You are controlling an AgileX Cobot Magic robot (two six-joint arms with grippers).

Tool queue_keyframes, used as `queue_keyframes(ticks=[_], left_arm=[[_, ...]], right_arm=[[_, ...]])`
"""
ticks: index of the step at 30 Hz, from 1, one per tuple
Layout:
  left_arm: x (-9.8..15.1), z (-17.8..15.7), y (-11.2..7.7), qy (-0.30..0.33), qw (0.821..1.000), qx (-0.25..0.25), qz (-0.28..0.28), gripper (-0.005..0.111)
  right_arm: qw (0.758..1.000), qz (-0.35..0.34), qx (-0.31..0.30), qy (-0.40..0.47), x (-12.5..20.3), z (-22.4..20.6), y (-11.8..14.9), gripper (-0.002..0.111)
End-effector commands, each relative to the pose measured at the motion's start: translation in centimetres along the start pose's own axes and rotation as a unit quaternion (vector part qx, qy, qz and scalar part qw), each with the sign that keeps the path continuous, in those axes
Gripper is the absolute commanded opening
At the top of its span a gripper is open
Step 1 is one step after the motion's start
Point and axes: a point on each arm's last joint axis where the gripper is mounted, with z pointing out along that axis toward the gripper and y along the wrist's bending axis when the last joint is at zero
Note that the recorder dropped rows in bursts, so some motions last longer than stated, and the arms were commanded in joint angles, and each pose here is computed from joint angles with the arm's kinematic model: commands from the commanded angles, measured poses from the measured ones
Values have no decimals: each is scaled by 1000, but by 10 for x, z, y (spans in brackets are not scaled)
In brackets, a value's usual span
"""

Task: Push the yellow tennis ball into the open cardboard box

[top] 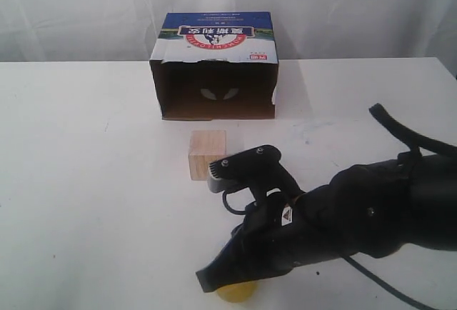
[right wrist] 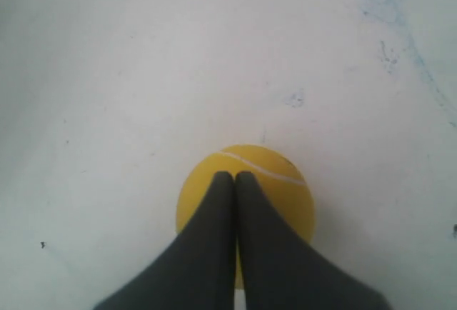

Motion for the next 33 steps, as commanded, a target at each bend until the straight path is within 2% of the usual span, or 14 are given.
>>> queue_keyframes(ticks=[1,10,17,25,29,33], left_arm=[[1,0,-1,0,1000,4,-5,0],[1,0,-1,0,1000,4,-5,0],[1,0,-1,0,1000,4,-3,0],[1,0,-1,0,1000,4,-3,0],[1,0,-1,0,1000,4,-3,0],[1,0,-1,0,1000,4,-3,0]], right_arm=[[1000,10,14,18,4,3,-14,0],[998,-25,14,-59,-27,-22,-9,0],[1000,7,-5,-28,-21,-26,-4,0],[994,-49,-60,72,5,-24,33,0],[993,-65,-64,72,8,-16,43,0],[995,-59,-52,60,6,-4,41,0]])
